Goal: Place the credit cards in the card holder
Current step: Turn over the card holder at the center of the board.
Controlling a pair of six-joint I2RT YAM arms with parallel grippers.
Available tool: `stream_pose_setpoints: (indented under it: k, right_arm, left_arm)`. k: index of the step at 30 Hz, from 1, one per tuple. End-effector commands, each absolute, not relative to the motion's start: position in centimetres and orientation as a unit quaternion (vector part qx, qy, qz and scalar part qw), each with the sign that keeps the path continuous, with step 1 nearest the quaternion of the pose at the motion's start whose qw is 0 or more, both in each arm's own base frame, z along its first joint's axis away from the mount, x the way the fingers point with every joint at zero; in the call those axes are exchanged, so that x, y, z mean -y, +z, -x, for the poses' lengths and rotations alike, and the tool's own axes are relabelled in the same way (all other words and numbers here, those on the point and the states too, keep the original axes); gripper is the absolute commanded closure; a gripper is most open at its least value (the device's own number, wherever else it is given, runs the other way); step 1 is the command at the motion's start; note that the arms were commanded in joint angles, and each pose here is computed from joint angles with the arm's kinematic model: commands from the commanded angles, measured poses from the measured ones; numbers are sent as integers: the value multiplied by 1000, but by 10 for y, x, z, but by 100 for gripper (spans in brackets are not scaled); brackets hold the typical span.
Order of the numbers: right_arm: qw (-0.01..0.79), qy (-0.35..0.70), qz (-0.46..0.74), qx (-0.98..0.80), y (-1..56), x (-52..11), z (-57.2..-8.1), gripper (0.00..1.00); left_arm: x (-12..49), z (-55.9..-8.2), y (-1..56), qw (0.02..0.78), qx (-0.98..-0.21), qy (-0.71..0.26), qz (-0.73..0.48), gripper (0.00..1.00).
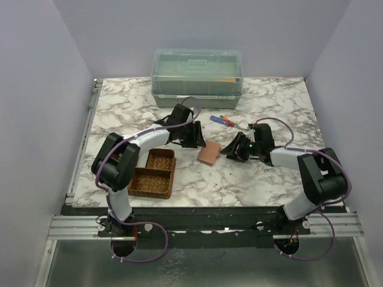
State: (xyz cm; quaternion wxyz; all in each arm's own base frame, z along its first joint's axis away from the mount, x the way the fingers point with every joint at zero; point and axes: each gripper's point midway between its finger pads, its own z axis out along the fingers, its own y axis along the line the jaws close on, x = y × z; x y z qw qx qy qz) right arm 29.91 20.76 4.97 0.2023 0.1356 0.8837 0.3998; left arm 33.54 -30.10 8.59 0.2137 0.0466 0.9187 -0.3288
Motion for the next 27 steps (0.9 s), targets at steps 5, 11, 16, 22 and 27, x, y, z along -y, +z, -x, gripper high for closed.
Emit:
stream_pose_setpoints:
  k: [5,11,16,22,27]
  right_arm:
    - [186,472,-133,-851,40,-226,-299,50]
    - [184,498,-134,-837,34,-238,-307,53]
    - [192,510,-135,-828,41,-244,-313,74]
    - [218,407,-141,-876,41,-219,-319,100]
    - [221,124,-151,-955,32,-134,-298,100]
  left_arm:
    - [307,-320,47,132,-946,-297,-7,63]
    - [314,-313,28,95,-949,-300,6,71]
    - [326,-307,29,92,-948,-305,-6,75]
    - [332,-317,49,128,-942,-309,-31,67]
    - [335,-328,88,173,-928,-326,-57,51]
